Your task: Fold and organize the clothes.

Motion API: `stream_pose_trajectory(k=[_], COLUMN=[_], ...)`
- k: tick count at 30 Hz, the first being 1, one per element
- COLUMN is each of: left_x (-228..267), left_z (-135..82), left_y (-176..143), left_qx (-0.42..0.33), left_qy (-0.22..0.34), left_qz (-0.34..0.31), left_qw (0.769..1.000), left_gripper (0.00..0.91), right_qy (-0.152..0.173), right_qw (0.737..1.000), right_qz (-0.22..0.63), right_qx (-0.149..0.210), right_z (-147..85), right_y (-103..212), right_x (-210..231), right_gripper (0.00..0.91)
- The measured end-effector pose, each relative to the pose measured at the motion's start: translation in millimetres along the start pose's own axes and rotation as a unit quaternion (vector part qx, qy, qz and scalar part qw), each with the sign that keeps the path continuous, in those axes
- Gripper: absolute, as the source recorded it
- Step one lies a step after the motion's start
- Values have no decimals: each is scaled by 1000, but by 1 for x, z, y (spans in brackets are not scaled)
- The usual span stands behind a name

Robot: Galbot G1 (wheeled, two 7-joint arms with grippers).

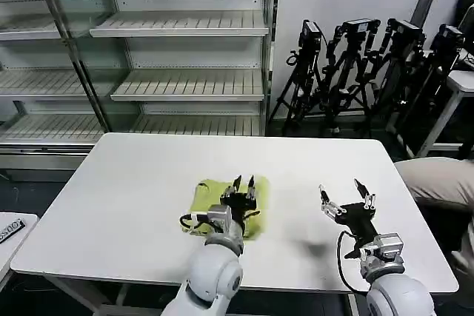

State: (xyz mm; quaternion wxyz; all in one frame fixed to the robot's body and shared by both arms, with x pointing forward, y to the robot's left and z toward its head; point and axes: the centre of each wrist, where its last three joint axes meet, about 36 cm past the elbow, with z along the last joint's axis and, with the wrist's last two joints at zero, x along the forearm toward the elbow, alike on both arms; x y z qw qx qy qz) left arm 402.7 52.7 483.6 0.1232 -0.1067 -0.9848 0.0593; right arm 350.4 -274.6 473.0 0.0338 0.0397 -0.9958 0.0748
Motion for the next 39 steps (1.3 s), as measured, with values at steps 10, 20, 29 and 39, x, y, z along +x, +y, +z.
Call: stream_pose_trajectory(k=[10,20,29,39], left_x=[-8,-3,9,14], left_z=[-29,-6,0,8], left_y=[66,225,264,271], left_qx=[19,-132,-197,-237], left_qy=[-47,-93,-111,-132], left_qz=[-12,-65,-46,-30], left_qw=[999,985,973,962], left_gripper=[907,907,907,907], right_qy=[-4,-3,-12,-22], right_qw=[1000,1000,1000,999], right_qz=[-5,-6,-8,2], right_qx=[1,-1,16,34], right_z=[-2,1,8,13], right_y=[-2,-5,-13,-27], right_x=[-12,-31,-45,-48], right_gripper=[907,907,907,907])
